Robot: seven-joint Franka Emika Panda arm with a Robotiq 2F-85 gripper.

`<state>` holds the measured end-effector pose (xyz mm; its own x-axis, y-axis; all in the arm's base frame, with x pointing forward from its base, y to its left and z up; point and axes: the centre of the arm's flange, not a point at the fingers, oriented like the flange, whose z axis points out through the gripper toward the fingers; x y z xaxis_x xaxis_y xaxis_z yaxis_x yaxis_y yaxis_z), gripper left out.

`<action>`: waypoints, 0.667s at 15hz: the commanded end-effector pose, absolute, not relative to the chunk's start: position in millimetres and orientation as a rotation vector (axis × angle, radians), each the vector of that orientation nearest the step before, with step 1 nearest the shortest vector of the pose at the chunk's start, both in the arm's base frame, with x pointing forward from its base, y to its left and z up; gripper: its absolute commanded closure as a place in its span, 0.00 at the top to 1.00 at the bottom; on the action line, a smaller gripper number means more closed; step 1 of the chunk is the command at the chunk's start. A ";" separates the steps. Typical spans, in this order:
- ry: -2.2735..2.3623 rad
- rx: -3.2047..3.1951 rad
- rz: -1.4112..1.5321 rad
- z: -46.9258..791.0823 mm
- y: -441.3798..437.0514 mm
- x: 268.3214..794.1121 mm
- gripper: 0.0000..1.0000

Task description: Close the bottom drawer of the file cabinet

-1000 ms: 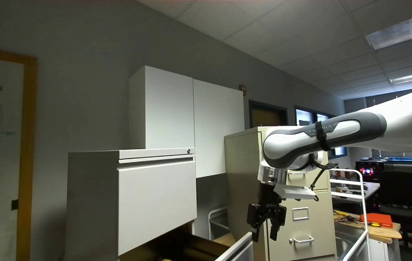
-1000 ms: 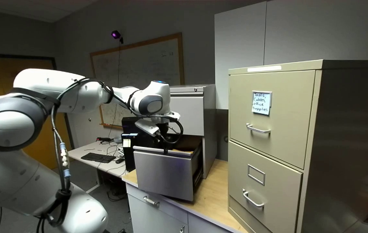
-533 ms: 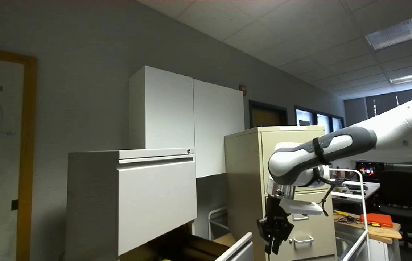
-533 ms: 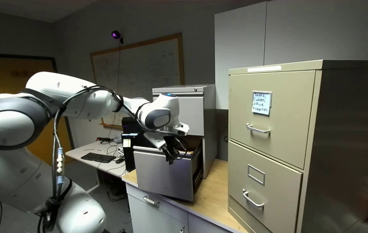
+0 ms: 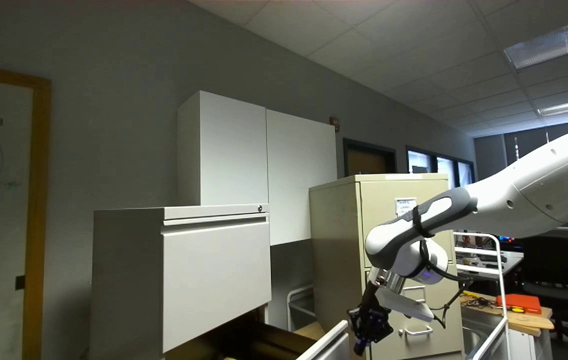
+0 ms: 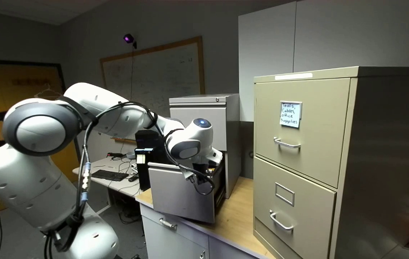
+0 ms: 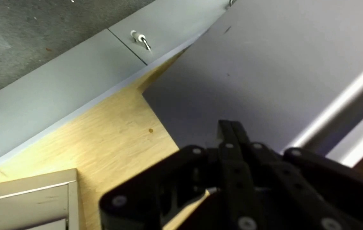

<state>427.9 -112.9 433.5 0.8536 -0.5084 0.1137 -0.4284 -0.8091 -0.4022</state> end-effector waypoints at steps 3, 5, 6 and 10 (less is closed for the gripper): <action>0.619 -2.451 -0.434 438.2 -106.3 479.3 0.03; 0.591 -2.391 -0.465 438.2 -103.6 487.9 0.04; 0.566 -2.348 -0.496 440.8 -98.9 498.6 0.04; 0.537 -2.216 -0.567 434.5 -96.9 533.3 0.03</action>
<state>485.9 -106.9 419.6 0.8236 -0.5379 0.1800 -0.2881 -0.6701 -0.6840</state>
